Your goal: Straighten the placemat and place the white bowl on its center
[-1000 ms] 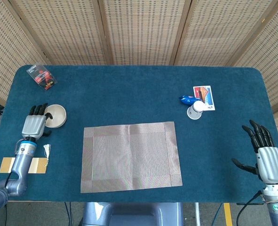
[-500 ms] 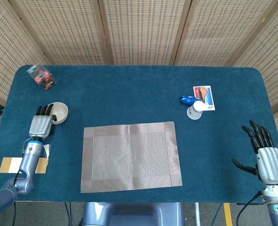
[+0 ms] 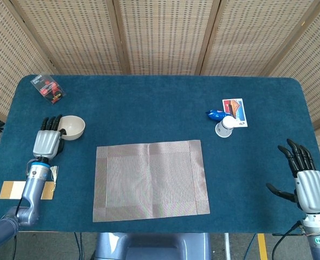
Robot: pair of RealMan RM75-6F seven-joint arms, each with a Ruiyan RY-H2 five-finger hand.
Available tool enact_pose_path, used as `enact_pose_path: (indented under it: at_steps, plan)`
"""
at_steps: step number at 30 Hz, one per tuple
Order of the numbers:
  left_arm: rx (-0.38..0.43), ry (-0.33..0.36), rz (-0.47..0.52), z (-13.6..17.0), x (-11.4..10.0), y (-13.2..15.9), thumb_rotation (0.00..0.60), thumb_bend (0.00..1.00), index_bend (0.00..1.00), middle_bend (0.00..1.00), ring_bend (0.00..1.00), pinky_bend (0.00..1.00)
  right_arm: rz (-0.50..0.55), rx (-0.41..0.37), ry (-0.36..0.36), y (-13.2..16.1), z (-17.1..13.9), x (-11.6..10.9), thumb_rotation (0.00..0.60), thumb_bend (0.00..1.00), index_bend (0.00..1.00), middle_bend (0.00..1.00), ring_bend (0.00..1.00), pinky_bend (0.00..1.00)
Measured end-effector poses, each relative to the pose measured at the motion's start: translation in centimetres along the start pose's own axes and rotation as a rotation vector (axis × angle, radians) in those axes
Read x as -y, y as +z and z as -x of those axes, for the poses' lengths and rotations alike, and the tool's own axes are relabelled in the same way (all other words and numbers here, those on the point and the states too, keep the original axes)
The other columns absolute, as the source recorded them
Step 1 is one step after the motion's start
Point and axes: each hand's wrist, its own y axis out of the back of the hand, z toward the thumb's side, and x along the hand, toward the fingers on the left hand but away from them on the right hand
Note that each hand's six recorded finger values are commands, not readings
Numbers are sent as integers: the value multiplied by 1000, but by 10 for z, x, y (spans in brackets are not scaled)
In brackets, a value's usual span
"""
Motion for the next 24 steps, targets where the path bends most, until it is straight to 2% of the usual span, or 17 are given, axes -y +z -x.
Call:
enact_pose_path:
  at_steps: [4,12,18,24]
  plan:
    - [40,56,12,6,-14,10,600,579,862,0,0,0,5,-2,-2,0,-1,-1,600,89,151,0,0,0]
    - [127,125,35,18,-36,39,600,579,862,0,0,0,15,-12,-7,2,-2,-4,600,89,151,0,0,0]
    - [244,172,64,34,-53,81,600,579,862,0,0,0,22,-13,-10,2,-2,-6,600,89,155,0,0,0]
    - [385,200,61,53,-64,139,600,579,862,0,0,0,29,-15,-15,2,-3,-9,600,88,155,0,0,0]
